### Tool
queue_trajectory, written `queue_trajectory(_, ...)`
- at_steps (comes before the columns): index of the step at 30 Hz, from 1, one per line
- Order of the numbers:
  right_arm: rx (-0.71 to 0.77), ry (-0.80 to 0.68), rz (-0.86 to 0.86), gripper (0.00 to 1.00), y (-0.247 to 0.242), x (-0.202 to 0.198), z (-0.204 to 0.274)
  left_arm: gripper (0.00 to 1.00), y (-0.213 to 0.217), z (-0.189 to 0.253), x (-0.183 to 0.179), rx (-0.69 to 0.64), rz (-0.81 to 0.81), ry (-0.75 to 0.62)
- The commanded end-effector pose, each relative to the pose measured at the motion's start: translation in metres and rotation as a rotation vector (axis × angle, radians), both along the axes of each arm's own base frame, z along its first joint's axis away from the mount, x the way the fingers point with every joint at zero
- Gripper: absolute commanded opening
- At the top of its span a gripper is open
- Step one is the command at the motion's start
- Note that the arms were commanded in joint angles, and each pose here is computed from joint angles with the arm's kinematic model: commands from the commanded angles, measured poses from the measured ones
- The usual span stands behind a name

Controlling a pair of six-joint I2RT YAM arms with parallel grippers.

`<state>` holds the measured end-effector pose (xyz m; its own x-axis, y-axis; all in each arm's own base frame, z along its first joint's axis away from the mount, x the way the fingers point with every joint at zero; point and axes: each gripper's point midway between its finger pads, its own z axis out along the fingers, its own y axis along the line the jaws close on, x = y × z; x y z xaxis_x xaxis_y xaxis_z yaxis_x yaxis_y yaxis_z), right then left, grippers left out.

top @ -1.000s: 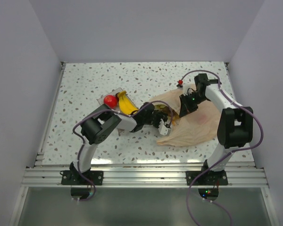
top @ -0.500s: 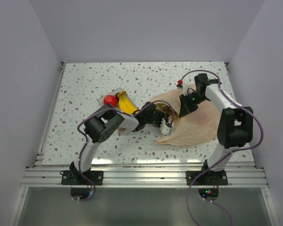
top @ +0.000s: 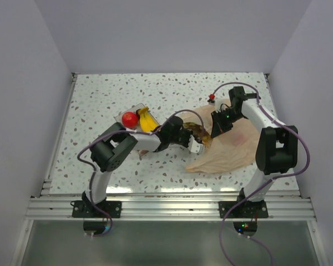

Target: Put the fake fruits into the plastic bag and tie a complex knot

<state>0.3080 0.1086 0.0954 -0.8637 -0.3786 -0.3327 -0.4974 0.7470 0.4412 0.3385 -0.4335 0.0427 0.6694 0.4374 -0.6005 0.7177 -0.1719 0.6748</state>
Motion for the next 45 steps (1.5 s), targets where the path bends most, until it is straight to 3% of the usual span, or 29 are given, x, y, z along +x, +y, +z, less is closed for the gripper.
queue_trajectory(1, 0.014, -0.049, 0.017, 0.0, 0.001, 0.0, 0.011, 0.0, 0.001, 0.038, -0.009, -0.038, 0.11, 0.197)
queue_trajectory(5, 0.008, -0.045, 0.014, 0.0, 0.0, 0.001, 0.008, 0.0, 0.004, 0.03, -0.02, -0.022, 0.211, 0.423)
queue_trajectory(8, 0.009, -0.037, 0.013, 0.0, 0.0, 0.0, 0.008, 0.0, 0.008, 0.04, -0.021, -0.069, 0.246, 0.456)
queue_trajectory(11, 0.013, -0.042, 0.011, 0.0, 0.001, 0.003, 0.011, 0.0, 0.016, 0.035, -0.02, -0.022, 0.226, 0.382)
queue_trajectory(13, 0.016, -0.04, 0.009, 0.0, 0.002, 0.005, 0.012, 0.19, 0.018, 0.033, -0.013, -0.005, 0.231, 0.327)
queue_trajectory(15, 0.018, -0.026, 0.007, 0.0, 0.002, 0.005, 0.011, 0.27, 0.018, 0.029, -0.004, 0.011, 0.221, 0.259)
queue_trajectory(27, 0.02, -0.013, 0.01, 0.0, 0.003, 0.005, 0.01, 0.39, 0.006, -0.002, 0.01, 0.079, 0.101, 0.087)
queue_trajectory(37, 0.032, -0.006, 0.021, 0.0, 0.005, 0.002, 0.007, 0.39, -0.007, -0.021, 0.023, 0.122, 0.068, 0.039)
queue_trajectory(45, 0.054, 0.004, 0.031, 0.0, 0.008, 0.003, 0.007, 0.29, -0.024, -0.029, 0.031, 0.125, 0.05, 0.018)
